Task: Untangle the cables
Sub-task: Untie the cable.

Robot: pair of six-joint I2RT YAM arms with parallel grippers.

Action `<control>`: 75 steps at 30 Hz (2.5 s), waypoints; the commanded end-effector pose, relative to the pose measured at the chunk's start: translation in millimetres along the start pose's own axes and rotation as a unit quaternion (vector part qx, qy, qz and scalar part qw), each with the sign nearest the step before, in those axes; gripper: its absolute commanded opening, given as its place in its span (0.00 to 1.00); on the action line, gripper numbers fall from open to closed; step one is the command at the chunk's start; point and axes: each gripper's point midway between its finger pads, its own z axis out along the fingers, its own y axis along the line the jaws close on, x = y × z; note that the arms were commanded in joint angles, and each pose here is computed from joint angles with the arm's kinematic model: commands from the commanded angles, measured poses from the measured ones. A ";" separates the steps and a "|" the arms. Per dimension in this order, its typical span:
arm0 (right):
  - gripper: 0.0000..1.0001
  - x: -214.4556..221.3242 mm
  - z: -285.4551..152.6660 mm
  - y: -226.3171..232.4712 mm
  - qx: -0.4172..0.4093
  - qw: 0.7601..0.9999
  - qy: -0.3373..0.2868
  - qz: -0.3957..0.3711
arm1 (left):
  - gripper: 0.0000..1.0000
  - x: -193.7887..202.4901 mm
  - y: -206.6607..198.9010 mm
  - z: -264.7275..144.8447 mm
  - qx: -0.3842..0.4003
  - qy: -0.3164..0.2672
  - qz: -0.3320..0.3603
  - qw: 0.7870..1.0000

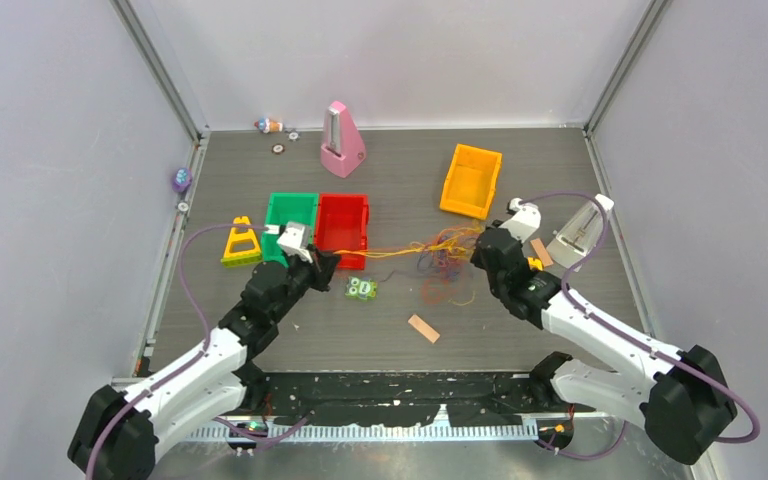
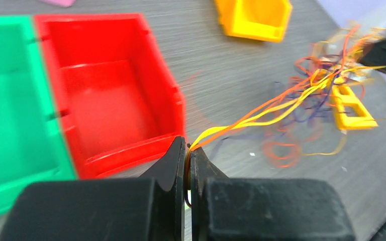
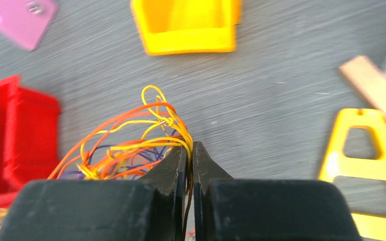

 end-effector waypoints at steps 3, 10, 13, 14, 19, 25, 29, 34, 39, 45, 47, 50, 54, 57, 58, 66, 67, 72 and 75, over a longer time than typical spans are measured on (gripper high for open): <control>0.06 -9.4 6.6 -31.7 0.027 0.997 -0.006 -0.073 | 0.00 -6.0 61.3 -16.5 -0.141 -0.041 -0.006 0.989; 0.06 -15.7 -43.5 87.4 -0.334 0.937 -0.011 -0.103 | 0.28 -3.6 -18.6 5.4 0.087 -0.005 0.029 0.996; 0.06 -27.5 -60.9 110.9 -0.388 0.916 -0.009 -0.102 | 0.40 -0.8 -40.4 4.1 0.152 0.000 0.033 0.988; 0.06 -25.0 -65.4 116.3 -0.404 0.909 0.002 -0.103 | 0.54 -0.8 -45.6 3.4 0.166 -0.001 0.033 0.986; 0.06 -35.3 -83.7 140.4 -0.457 0.884 0.018 -0.094 | 0.92 -1.8 -63.6 -1.6 0.211 -0.009 0.043 0.977; 0.06 -27.5 -96.7 163.5 -0.494 0.863 0.042 -0.100 | 0.97 -5.0 -84.0 -10.3 0.271 -0.022 0.044 0.961; 0.06 -12.5 -100.2 179.7 -0.498 0.856 0.055 -0.124 | 0.97 -5.5 -97.8 -13.9 0.312 -0.019 0.037 0.949; 0.06 4.6 -103.1 197.9 -0.500 0.852 0.063 -0.144 | 0.88 -3.6 -101.5 -11.2 0.320 -0.011 0.033 0.947; 0.07 10.2 -93.5 195.0 -0.474 0.864 0.066 -0.156 | 0.00 1.6 -87.6 3.0 0.272 0.019 0.021 0.962; 0.89 20.0 -64.1 159.5 -0.382 0.905 0.059 -0.176 | 0.00 -3.1 -59.4 2.8 0.189 -0.009 0.031 0.981; 0.96 37.4 -60.6 145.3 -0.384 0.902 0.059 -0.186 | 0.00 -5.2 -62.7 1.0 0.198 -0.015 0.033 0.979; 0.97 42.0 -72.5 146.9 -0.441 0.880 0.031 -0.173 | 0.00 -4.6 -70.9 0.0 0.223 -0.009 0.033 0.974; 0.99 66.7 -78.4 138.9 -0.486 0.856 0.036 -0.172 | 0.00 -4.2 -81.4 -2.1 0.253 -0.003 0.023 0.967; 0.95 79.4 -73.4 137.4 -0.489 0.853 0.051 -0.177 | 0.00 -7.6 -94.5 -8.6 0.292 -0.007 0.020 0.956; 0.95 84.8 -70.1 137.7 -0.488 0.852 0.058 -0.179 | 0.00 -8.2 -100.0 -11.6 0.309 -0.007 0.020 0.951; 0.90 87.5 -52.4 159.0 -0.474 0.863 0.065 -0.160 | 0.00 -16.0 -130.0 -29.5 0.406 -0.009 0.007 0.914; 0.85 85.2 -51.6 162.5 -0.470 0.867 0.060 -0.154 | 0.00 -16.6 -131.6 -30.4 0.411 -0.009 0.006 0.912; 0.31 74.5 -48.6 165.4 -0.450 0.884 0.027 -0.122 | 0.00 -20.7 -126.2 -29.7 0.392 -0.025 0.011 0.919; 0.07 54.4 -18.9 124.6 -0.315 0.943 -0.007 -0.109 | 0.00 -21.2 -98.0 -20.6 0.307 -0.042 0.014 0.951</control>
